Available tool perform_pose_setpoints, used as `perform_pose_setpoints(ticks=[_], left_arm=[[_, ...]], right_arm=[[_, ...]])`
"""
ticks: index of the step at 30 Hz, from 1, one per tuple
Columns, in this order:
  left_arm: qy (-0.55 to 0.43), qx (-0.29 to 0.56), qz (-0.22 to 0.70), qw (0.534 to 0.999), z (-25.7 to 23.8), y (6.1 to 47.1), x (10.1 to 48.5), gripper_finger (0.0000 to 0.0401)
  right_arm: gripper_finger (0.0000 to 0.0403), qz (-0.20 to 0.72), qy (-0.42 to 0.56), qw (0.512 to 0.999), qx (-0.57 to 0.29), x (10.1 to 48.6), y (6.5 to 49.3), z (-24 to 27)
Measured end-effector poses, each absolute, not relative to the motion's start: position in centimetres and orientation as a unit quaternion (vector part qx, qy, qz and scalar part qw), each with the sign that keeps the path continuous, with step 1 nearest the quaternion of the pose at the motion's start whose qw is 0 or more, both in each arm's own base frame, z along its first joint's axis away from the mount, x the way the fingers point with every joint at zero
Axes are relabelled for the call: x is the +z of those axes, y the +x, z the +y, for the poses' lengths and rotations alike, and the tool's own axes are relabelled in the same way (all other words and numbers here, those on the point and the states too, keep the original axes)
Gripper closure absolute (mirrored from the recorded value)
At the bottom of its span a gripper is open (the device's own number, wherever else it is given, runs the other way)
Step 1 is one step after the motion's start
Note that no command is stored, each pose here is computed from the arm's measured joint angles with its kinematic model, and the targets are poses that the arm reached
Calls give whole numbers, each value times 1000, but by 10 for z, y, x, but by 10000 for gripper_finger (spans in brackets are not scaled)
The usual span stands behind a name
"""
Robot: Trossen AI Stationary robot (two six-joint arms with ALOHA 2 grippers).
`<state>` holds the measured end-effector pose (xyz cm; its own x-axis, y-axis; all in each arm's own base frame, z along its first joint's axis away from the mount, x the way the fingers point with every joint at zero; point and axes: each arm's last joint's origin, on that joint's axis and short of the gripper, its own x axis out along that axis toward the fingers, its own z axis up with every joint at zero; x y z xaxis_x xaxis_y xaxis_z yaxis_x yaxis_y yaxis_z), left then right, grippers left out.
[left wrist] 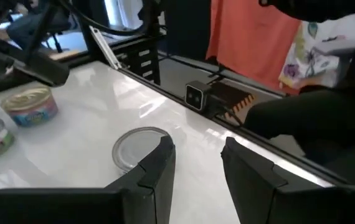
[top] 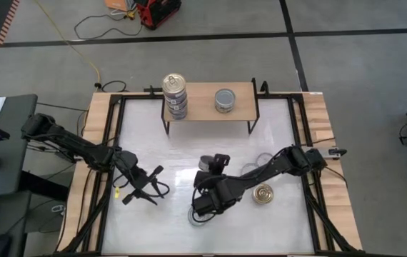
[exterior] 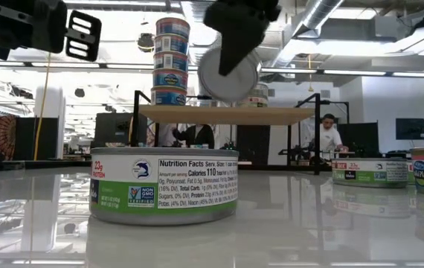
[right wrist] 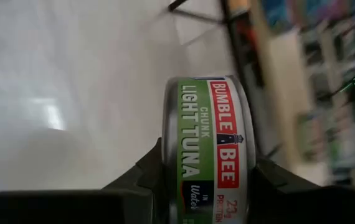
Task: Stack canned seafood by type on shelf
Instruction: Stack the green tuna can on top of the other green tuna cans on the shelf
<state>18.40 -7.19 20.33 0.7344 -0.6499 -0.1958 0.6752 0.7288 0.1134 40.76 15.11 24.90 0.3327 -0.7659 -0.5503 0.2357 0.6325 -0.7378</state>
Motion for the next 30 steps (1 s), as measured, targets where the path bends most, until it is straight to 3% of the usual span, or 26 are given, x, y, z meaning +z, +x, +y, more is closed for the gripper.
perform_pose_setpoints(ticks=[10,14,22,30], left_arm=[[113,-177,93,973,-62,189,202,273],[116,-168,96,974,-62,189,201,273],[102,-172,109,974,-52,192,199,273],[97,-131,46,986,-40,197,212,273]], right_arm=[[248,435,-448,698,-351,256,408,147],[248,431,-511,662,-338,258,406,153],[248,430,-510,662,-342,279,391,150],[248,389,-534,658,-362,323,364,146]])
